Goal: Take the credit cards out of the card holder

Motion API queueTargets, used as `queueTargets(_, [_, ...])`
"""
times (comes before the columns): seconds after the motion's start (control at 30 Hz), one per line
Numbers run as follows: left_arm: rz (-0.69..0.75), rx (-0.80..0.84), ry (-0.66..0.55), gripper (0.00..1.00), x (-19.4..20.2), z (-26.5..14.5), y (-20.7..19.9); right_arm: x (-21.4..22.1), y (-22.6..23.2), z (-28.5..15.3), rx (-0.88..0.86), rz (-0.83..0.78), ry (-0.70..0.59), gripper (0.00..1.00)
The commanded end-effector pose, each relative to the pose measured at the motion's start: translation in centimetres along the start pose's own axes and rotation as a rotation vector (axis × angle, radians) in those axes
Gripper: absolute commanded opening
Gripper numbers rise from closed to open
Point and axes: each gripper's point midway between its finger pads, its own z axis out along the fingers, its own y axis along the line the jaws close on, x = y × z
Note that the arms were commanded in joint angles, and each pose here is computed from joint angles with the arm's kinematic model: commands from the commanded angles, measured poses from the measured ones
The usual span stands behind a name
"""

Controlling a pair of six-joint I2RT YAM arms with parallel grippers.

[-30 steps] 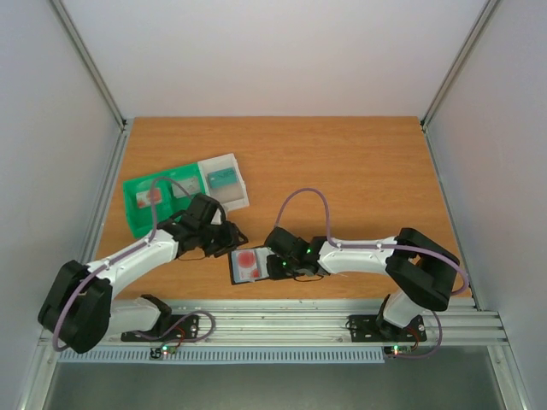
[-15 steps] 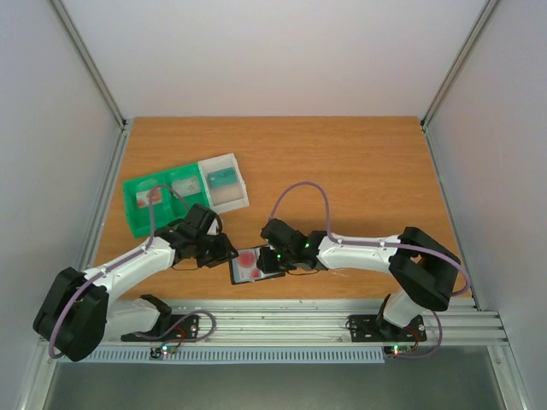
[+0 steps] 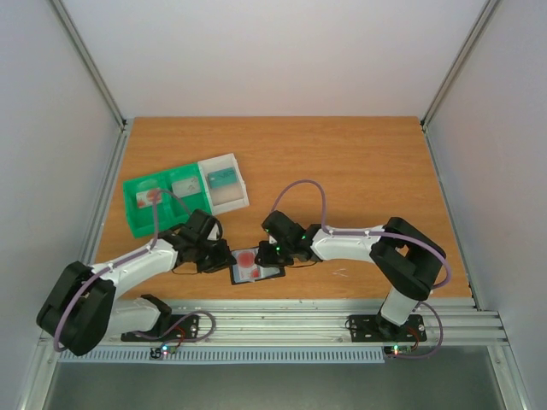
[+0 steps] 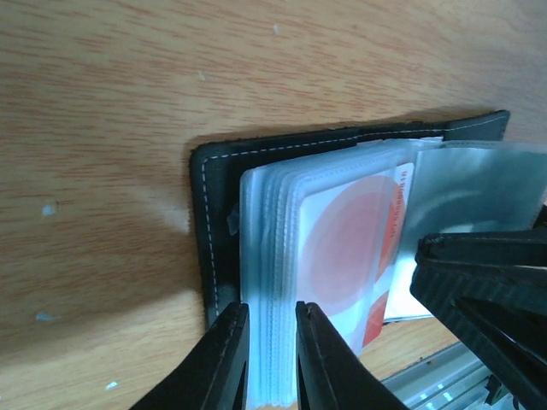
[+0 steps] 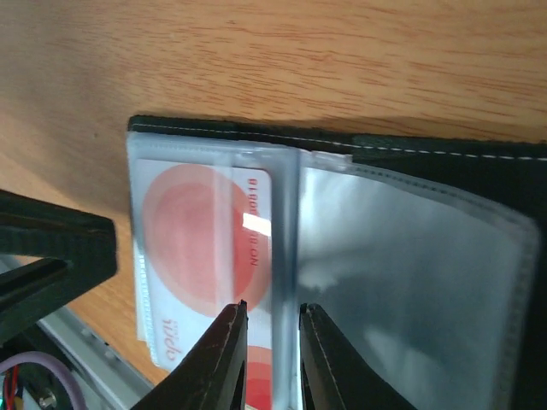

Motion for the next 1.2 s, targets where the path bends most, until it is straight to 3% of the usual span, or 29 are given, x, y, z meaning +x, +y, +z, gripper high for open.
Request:
queueTargets(0.0, [0.018, 0.019, -0.004, 0.17, -0.2, 0.7, 0.1, -0.6, 1.4, 0.2, -0.063, -0.018, -0.004, 0.20])
queueTargets(0.5, [0.018, -0.025, -0.010, 0.16, -0.3, 1.3, 1.3, -0.1, 0.9, 1.4, -0.071, -0.012, 0.019, 0.19])
queueTargets(0.63, [0.016, -0.035, -0.015, 0.16, -0.3, 1.4, 1.5, -0.2, 0.8, 1.4, -0.089, -0.003, 0.014, 0.14])
queueTargets(0.77, [0.015, -0.043, -0.012, 0.16, -0.3, 1.5, 1.7, -0.1, 0.2, 1.3, -0.097, 0.015, 0.019, 0.02])
queueTargets(1.17, [0.022, -0.036, -0.004, 0.16, -0.4, 1.7, 1.5, -0.4, -0.9, -0.3, -0.108, 0.032, -0.033, 0.01])
